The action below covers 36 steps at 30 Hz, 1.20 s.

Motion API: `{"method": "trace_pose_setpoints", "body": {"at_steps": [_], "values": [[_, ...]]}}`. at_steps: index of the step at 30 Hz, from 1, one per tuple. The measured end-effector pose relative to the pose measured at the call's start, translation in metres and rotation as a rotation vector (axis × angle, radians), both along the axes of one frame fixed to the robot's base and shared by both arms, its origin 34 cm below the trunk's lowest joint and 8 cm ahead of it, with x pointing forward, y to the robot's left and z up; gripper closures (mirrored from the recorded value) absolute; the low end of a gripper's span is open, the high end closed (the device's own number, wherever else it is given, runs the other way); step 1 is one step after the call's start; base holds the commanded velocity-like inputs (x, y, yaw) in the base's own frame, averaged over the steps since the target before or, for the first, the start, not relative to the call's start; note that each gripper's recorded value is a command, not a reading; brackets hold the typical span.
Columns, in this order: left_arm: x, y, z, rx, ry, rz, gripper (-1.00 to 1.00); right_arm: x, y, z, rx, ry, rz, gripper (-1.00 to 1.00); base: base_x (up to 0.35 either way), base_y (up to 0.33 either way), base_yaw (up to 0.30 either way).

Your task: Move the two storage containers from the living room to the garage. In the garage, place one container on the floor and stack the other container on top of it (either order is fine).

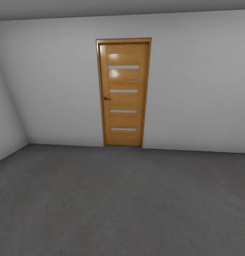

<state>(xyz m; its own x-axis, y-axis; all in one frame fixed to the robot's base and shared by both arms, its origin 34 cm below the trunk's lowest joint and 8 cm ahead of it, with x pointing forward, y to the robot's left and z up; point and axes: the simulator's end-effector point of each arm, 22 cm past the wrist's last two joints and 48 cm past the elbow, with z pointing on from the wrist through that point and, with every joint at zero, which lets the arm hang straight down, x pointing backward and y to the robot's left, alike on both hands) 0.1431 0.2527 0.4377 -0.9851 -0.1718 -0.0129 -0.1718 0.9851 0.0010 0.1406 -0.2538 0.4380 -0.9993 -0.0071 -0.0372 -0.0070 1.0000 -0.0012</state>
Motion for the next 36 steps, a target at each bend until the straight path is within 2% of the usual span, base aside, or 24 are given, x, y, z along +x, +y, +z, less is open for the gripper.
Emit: {"method": "trace_pose_setpoints", "body": {"at_steps": [23,36], "values": [[-0.0004,-0.0002,0.0,0.005,0.001,0.001,-1.0,0.0006,-0.0006,0.0,-0.001,-0.003,0.003,-1.0,0.325,0.084,0.0],[-0.0003,-0.0001,0.0,0.006,0.001,0.0,-1.0,0.0006,0.0,0.0,0.0,-0.003,0.003,-1.0,0.325,0.012,0.0]]}}
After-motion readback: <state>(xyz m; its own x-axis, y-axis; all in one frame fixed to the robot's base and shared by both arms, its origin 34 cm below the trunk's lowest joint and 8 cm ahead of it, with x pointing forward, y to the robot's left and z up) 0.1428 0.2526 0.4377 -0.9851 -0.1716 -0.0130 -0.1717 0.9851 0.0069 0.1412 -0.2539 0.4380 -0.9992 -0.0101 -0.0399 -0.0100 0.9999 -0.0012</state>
